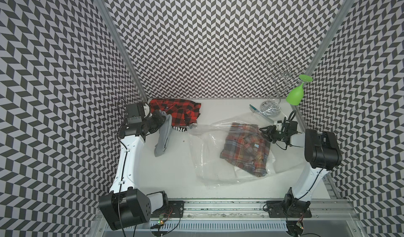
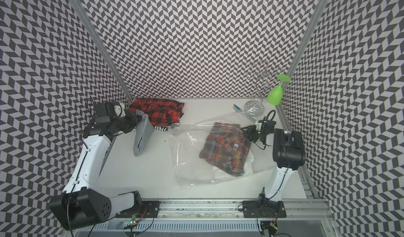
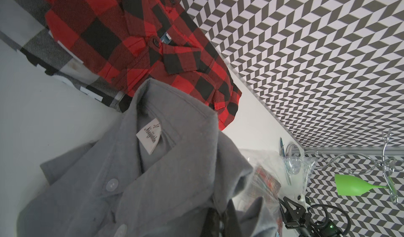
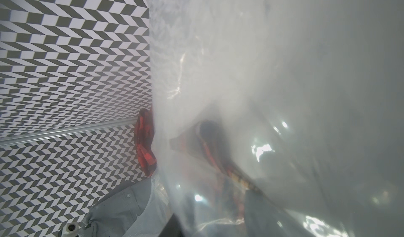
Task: Take the shirt out of the vacuum bag
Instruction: Pick up the shirt from the center of the board, then place the shirt at the corner of the board, then take out the shirt from the vacuum bag.
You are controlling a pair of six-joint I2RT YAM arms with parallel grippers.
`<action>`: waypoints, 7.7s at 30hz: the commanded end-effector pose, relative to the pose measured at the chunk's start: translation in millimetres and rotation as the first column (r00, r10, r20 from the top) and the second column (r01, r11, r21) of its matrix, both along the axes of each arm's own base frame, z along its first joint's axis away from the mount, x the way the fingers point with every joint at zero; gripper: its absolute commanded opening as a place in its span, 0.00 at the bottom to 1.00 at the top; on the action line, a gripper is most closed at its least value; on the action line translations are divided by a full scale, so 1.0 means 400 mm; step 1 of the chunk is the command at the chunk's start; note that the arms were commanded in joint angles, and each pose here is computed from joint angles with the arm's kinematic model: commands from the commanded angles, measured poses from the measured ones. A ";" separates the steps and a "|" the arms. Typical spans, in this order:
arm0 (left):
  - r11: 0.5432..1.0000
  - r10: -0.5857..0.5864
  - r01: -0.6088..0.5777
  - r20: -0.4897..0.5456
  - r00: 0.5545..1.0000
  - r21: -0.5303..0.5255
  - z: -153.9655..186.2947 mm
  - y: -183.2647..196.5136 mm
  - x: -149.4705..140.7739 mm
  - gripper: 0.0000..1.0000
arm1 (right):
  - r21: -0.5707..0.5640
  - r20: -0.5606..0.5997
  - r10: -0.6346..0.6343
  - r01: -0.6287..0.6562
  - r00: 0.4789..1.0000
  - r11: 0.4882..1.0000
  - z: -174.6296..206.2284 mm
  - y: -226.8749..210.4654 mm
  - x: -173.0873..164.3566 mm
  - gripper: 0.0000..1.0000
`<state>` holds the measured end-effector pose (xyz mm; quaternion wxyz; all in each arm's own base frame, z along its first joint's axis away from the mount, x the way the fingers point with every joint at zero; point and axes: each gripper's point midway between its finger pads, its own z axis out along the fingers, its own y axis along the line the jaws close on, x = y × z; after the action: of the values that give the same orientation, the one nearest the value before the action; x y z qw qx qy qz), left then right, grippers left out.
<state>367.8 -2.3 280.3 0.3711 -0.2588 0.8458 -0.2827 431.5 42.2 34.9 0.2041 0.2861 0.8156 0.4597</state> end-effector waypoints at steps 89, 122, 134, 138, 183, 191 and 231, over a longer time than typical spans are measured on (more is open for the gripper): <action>0.879 -0.426 0.411 0.011 0.905 0.241 -0.185 -0.249 0.583 0.00 | 0.037 -0.227 0.017 -0.009 0.974 0.999 -0.153 -0.020 -0.042 0.41; 0.982 -0.173 0.171 -0.020 0.985 -0.081 -0.167 -0.217 -0.129 0.87 | -0.049 -0.029 0.083 -0.084 0.996 0.995 0.071 -0.003 0.008 0.55; 0.950 -0.273 0.249 -0.115 0.955 -0.191 -0.289 -0.306 -0.282 0.42 | -0.283 0.012 0.097 -0.090 0.995 0.955 0.211 -0.054 0.016 0.57; 0.961 -0.226 0.187 -0.188 0.956 -0.204 -0.316 -0.286 -0.348 0.36 | -0.295 -0.028 0.084 -0.088 0.996 0.952 0.171 -0.055 -0.025 0.57; 0.740 -0.653 0.554 -0.210 0.727 -0.383 -0.601 -0.757 -0.231 0.81 | -0.280 -0.169 0.077 -0.123 0.983 0.952 -0.032 -0.048 -0.112 0.53; 0.723 -0.685 0.595 -0.255 0.683 -0.350 -0.651 -0.795 -0.211 0.62 | -0.270 -0.176 0.080 -0.126 0.981 0.955 -0.039 -0.045 -0.113 0.52; 0.662 -0.693 0.669 0.063 0.718 -0.337 -0.315 -0.719 -0.131 0.00 | -0.047 -0.052 0.167 -0.170 0.985 0.984 0.088 0.035 -0.124 0.09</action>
<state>312.2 -286.9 138.7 0.1434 -0.0119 0.8460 -0.5133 384.4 48.5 49.9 0.1404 0.2482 0.8599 0.4233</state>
